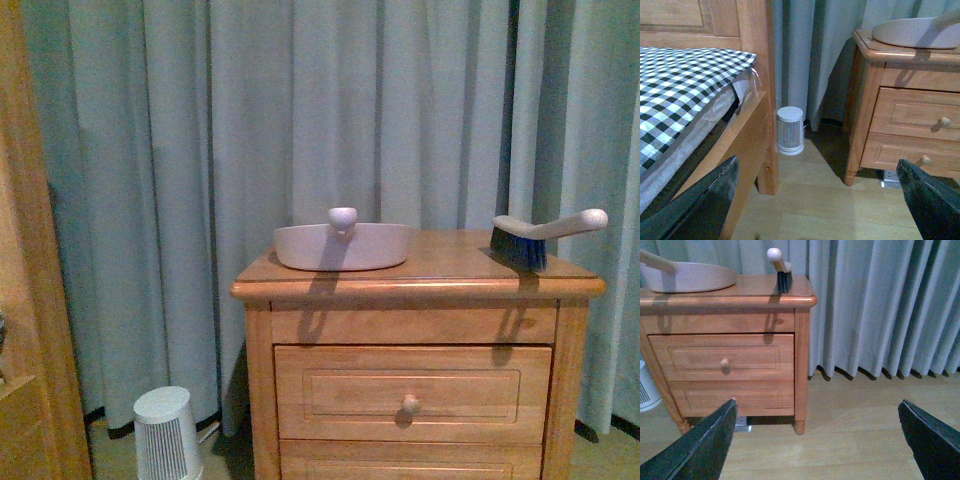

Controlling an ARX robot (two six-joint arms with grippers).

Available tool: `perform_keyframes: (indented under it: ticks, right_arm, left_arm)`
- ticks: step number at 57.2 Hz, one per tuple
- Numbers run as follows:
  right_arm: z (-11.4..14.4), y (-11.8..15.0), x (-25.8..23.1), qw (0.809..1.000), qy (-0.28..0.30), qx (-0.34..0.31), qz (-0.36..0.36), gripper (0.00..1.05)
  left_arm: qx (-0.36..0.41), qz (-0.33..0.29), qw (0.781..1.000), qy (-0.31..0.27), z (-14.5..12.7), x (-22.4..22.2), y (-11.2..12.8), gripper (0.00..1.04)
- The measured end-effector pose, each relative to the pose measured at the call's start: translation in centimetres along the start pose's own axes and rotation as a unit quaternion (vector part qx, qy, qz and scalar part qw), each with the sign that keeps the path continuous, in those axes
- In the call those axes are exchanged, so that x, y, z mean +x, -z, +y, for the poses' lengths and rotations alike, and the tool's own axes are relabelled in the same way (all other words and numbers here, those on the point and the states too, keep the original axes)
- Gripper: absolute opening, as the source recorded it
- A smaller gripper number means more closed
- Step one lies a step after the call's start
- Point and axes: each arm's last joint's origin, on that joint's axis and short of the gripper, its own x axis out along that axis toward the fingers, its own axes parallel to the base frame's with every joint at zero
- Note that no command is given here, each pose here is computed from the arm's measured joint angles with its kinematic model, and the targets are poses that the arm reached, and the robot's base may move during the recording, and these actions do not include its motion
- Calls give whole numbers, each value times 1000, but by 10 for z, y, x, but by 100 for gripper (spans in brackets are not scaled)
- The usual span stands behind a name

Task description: Clean up trash

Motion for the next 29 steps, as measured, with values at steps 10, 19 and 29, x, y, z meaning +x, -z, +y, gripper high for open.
perform_keyframes:
  ticks: [10, 19, 29]
  right_arm:
    - [0, 0, 0, 1000, 0, 0, 0, 97]
    - [0, 0, 0, 1000, 0, 0, 0, 97]
    - [0, 0, 0, 1000, 0, 0, 0, 97]
  left_arm:
    - [0, 0, 1000, 0, 0, 0, 0, 97]
    - [0, 0, 1000, 0, 0, 0, 0, 97]
    - [0, 0, 1000, 0, 0, 0, 0, 97]
